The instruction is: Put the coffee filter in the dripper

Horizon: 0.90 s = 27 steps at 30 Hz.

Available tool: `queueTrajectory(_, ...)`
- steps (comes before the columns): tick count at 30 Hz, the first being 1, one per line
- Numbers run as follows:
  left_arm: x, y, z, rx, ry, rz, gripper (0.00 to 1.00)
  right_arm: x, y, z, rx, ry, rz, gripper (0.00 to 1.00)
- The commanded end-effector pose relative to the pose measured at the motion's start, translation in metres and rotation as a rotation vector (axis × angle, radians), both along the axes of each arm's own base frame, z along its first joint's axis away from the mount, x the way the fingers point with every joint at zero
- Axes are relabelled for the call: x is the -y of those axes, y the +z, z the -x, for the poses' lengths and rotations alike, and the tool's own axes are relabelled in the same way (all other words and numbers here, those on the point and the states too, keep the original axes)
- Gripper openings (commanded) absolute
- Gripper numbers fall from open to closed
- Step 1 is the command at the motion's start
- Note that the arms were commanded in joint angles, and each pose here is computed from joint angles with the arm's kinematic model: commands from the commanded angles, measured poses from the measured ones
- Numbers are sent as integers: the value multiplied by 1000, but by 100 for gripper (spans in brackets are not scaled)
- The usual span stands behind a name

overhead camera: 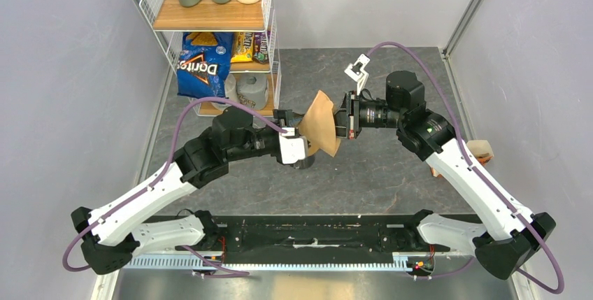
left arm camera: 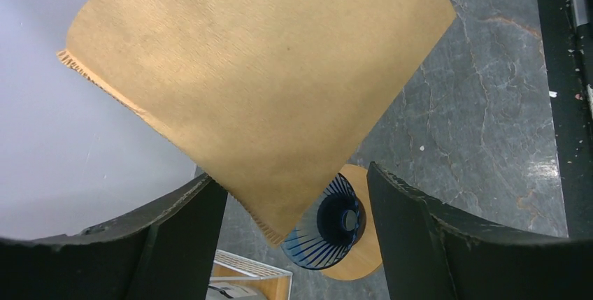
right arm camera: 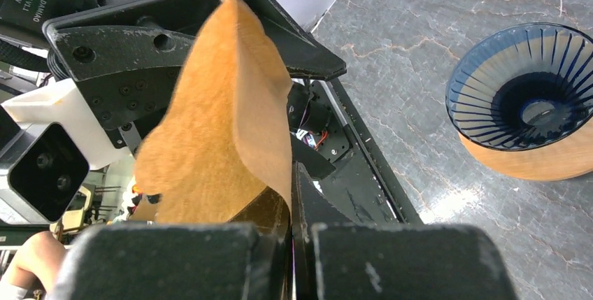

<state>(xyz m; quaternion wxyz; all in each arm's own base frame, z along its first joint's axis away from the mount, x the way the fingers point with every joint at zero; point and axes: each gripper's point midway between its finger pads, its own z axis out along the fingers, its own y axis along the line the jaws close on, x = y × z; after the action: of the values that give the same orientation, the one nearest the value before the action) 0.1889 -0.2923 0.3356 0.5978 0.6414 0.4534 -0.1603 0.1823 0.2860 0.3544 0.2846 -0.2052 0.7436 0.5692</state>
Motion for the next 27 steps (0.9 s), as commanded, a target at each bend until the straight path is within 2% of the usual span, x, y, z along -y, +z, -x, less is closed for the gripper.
queueTrajectory(1,4,33,2,-7,12,95,76,1,-1,-1,28,-8,8,0)
queueTrajectory(11,2,31,3,-17,21,98,54,3,-3,0,38,-11,23,0)
queueTrajectory(18,0,29,3,-29,28,98,47,4,-4,-1,63,-13,31,0)
queueTrajectory(20,0,28,4,-39,30,98,41,5,-3,-1,78,-10,34,0)
queueTrajectory(23,-2,26,5,-63,39,100,32,7,-1,1,117,3,37,13)
queueTrajectory(25,-3,25,6,-81,44,102,28,8,1,2,153,12,37,15)
queueTrajectory(27,-3,24,8,-101,46,98,23,9,5,4,189,25,35,23)
